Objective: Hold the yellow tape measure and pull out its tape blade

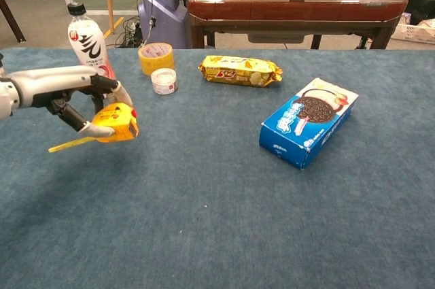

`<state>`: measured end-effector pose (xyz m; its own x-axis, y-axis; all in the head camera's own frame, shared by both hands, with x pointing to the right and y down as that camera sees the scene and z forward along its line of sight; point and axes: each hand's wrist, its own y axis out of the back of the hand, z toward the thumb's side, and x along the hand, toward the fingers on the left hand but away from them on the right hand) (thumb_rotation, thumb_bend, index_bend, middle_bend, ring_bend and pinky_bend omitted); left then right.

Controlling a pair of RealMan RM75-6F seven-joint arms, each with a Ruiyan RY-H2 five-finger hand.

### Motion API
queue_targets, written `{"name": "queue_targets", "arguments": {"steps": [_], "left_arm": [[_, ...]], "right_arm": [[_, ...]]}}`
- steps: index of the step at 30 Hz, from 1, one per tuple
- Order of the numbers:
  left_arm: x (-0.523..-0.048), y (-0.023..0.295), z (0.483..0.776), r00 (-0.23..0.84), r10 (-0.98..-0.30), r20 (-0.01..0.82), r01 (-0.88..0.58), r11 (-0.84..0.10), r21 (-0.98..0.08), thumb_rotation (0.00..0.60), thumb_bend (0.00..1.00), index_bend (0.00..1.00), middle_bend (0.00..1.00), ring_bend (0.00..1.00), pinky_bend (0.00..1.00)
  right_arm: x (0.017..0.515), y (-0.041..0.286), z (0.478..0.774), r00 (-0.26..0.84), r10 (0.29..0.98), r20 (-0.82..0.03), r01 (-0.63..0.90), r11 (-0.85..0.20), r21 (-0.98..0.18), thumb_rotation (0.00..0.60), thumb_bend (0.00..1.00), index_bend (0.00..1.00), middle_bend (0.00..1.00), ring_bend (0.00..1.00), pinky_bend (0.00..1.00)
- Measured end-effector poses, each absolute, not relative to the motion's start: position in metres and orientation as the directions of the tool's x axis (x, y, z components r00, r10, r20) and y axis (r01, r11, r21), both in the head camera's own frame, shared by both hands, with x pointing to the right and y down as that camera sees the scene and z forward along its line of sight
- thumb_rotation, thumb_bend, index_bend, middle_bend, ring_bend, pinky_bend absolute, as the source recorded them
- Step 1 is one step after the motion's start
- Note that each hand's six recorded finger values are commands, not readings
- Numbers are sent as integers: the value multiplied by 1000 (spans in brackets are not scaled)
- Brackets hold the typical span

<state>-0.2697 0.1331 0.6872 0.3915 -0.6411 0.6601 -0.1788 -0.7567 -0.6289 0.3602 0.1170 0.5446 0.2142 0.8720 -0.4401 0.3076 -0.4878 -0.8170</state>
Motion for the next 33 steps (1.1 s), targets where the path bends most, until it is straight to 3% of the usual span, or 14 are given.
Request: {"name": "queue_targets", "arguments": {"steps": [15, 33], "left_arm": [[-243, 104, 621, 349, -689, 635, -467, -715, -520, 600, 262, 547, 550, 409, 163], [-210, 92, 582, 320, -691, 648, -588, -682, -436, 600, 262, 544, 553, 426, 189]], "right_arm": [[205, 94, 553, 536, 763, -361, 337, -585, -737, 600, 269, 175, 142, 41, 146], [88, 80, 562, 606, 731, -314, 337, -593, -731, 600, 270, 165, 134, 37, 143]]}}
